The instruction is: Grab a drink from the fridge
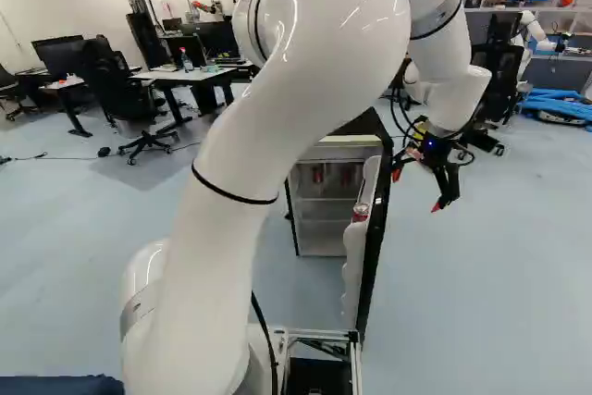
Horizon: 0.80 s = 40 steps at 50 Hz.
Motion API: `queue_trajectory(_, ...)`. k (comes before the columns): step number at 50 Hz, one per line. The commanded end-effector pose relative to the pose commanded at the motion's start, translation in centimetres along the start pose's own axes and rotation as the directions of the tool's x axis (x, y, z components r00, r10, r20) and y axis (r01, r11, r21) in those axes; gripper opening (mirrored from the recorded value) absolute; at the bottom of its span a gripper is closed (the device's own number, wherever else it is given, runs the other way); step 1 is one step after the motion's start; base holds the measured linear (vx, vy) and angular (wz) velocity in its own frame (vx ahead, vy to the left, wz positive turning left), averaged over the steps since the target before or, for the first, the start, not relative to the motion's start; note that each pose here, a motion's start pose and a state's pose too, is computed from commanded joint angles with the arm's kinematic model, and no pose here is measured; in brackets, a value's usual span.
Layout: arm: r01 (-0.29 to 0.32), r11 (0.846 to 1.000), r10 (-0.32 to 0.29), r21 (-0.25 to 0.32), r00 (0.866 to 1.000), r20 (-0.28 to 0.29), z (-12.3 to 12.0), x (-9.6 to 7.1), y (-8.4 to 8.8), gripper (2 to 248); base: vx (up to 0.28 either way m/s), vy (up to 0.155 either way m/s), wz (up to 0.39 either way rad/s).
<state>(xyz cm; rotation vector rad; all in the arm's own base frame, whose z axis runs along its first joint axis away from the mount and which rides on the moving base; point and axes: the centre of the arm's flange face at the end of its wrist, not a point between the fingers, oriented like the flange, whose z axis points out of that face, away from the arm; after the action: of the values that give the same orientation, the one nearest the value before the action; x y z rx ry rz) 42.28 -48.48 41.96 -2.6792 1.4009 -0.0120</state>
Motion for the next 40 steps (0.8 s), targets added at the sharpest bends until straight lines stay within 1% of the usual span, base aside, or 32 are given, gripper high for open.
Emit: queue_trajectory(40, 0.039, 0.999, -0.039, -0.007, 0.998, 0.056, 0.7, -4.6, -2.2, 247, 0.000, 0.000, 0.000)
